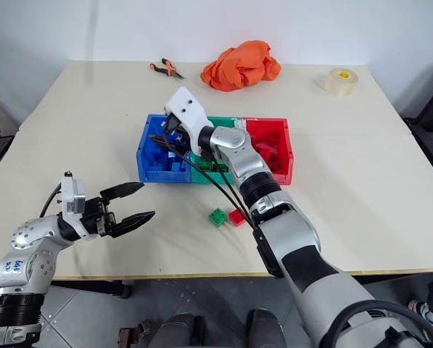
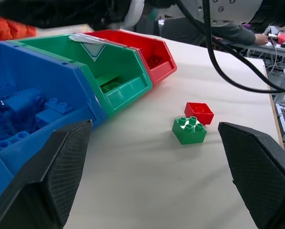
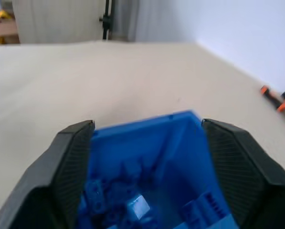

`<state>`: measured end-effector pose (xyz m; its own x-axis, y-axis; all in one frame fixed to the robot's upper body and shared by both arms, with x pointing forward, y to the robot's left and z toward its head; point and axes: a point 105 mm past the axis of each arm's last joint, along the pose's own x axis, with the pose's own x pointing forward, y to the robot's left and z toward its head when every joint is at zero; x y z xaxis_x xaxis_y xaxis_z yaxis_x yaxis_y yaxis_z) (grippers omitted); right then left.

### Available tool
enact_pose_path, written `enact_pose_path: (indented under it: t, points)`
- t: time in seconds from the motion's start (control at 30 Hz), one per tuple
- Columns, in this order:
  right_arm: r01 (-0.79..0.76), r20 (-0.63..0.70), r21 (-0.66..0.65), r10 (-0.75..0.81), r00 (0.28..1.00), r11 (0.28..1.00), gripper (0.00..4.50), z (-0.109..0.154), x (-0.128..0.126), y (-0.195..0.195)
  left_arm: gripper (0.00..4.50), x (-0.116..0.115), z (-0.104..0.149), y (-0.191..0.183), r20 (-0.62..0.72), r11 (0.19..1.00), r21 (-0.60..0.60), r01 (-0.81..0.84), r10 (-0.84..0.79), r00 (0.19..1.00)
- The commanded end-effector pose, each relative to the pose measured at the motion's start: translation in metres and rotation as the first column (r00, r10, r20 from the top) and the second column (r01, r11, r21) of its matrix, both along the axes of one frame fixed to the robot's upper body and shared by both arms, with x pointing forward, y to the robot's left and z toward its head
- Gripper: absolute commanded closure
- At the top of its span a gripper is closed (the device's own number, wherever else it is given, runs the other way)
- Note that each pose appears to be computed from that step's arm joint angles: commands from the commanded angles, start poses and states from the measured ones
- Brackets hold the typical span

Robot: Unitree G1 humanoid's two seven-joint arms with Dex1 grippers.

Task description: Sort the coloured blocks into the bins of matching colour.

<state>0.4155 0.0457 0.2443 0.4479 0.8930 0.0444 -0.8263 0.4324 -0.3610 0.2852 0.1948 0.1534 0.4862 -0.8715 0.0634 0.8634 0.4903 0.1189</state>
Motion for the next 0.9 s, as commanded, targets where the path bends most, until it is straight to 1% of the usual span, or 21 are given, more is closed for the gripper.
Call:
enact_pose_path:
  t: [0.03,0.1,0.17,0.23,0.33,0.5,0.57,0.63,0.67,0.7,0.73,0.9]
  points:
    - [-0.081,0.054,0.024,0.079,0.995,0.996,0.94,0.014,-0.011,-0.025,0.0,-0.001,0.008,-0.002,0.044,1.0,0.002,0.011,-0.011,0.999]
    - [-0.153,0.044,-0.021,0.153,0.987,0.988,0.94,0.002,-0.026,-0.051,0.0,0.0,0.007,-0.002,0.039,1.0,0.004,0.02,-0.02,0.999]
    - [-0.207,0.0,-0.077,0.207,0.978,0.975,0.94,-0.015,-0.046,-0.078,0.0,0.002,0.007,-0.002,0.034,1.0,0.005,0.026,-0.026,0.999]
    - [-0.221,-0.021,-0.097,0.22,0.975,0.97,0.94,-0.023,-0.059,-0.094,0.0,0.003,0.006,-0.001,0.031,1.0,0.006,0.029,-0.029,0.999]
    - [-0.206,-0.065,-0.113,0.2,0.978,0.972,0.94,-0.031,-0.077,-0.124,0.0,0.005,0.004,0.0,0.018,0.999,0.008,0.036,-0.036,0.999]
    - [-0.146,-0.194,-0.196,0.108,0.975,0.97,0.94,-0.052,-0.101,-0.171,0.0,0.009,0.0,0.002,0.004,0.999,0.016,0.043,-0.043,0.999]
    - [-0.102,-0.302,-0.287,0.011,0.953,0.952,0.94,-0.075,-0.119,-0.21,0.0,0.01,0.0,0.002,0.005,0.999,0.017,0.047,-0.047,0.999]
    - [-0.072,-0.39,-0.374,-0.086,0.917,0.925,0.57,-0.093,-0.132,-0.234,0.0,0.011,-0.001,0.0,0.004,0.998,0.017,0.053,-0.053,0.999]
    - [-0.061,-0.408,-0.396,-0.116,0.905,0.916,0.39,-0.098,-0.135,-0.24,0.0,0.012,-0.001,0.0,0.004,0.998,0.018,0.055,-0.055,0.998]
    - [-0.059,-0.42,-0.412,-0.132,0.898,0.909,0.05,-0.102,-0.138,-0.244,0.0,0.012,-0.001,-0.002,0.004,0.998,0.016,0.061,-0.061,0.998]
    - [-0.06,-0.425,-0.42,-0.139,0.894,0.905,0.02,-0.104,-0.141,-0.247,0.0,0.012,-0.002,-0.003,0.004,0.998,0.015,0.065,-0.065,0.998]
    - [-0.023,-0.382,-0.407,-0.147,0.912,0.913,0.02,-0.101,-0.139,-0.246,0.0,0.012,-0.002,-0.005,0.005,0.997,0.016,0.078,-0.078,0.997]
